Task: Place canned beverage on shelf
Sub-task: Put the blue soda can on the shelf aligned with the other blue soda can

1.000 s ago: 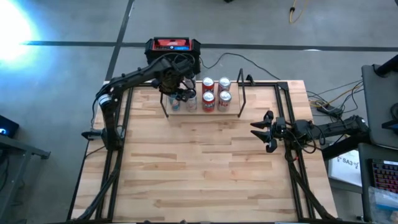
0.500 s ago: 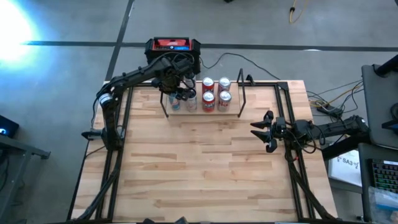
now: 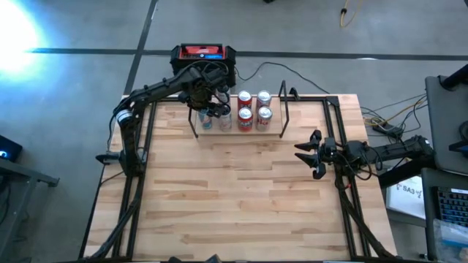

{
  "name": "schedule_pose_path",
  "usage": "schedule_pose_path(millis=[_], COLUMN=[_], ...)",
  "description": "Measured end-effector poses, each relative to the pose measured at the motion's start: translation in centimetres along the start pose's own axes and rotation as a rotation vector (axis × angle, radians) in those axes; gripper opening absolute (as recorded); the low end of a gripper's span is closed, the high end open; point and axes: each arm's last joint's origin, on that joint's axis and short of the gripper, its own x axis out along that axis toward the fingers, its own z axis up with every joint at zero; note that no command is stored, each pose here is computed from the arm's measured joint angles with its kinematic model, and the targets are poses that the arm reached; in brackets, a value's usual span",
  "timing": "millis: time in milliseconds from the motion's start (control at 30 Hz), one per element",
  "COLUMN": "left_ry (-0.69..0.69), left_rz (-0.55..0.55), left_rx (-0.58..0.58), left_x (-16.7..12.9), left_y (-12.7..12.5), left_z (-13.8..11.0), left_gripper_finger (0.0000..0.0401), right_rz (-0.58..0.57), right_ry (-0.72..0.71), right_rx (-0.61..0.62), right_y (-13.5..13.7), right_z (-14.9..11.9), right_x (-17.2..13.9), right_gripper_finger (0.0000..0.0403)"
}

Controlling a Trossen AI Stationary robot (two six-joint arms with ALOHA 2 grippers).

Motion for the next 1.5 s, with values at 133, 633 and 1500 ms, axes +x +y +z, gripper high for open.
schedule_pose_path(millis=[133, 633, 1500], left_ry=[0.0, 0.006, 0.002], left_rz=[0.0, 0.003, 0.007], left_rx=[-0.001, -0.009, -0.037], left_x=[0.01, 0.57, -0.32], left_y=[0.0, 0.0, 0.39], left_z=[0.0, -0.05, -0.55], left_gripper_finger=[0.0223, 0.0223, 0.0303], right_rz=[0.0, 0.0, 0.0], right_ry=[0.0, 0.0, 0.0], right_rx=[0.0, 0.0, 0.0], right_y=[0.0, 0.0, 0.0], right_z=[0.0, 0.0, 0.0], right_x=[0.0, 0.0, 0.0], right_gripper_finger=[0.0157, 0.0157, 0.0157])
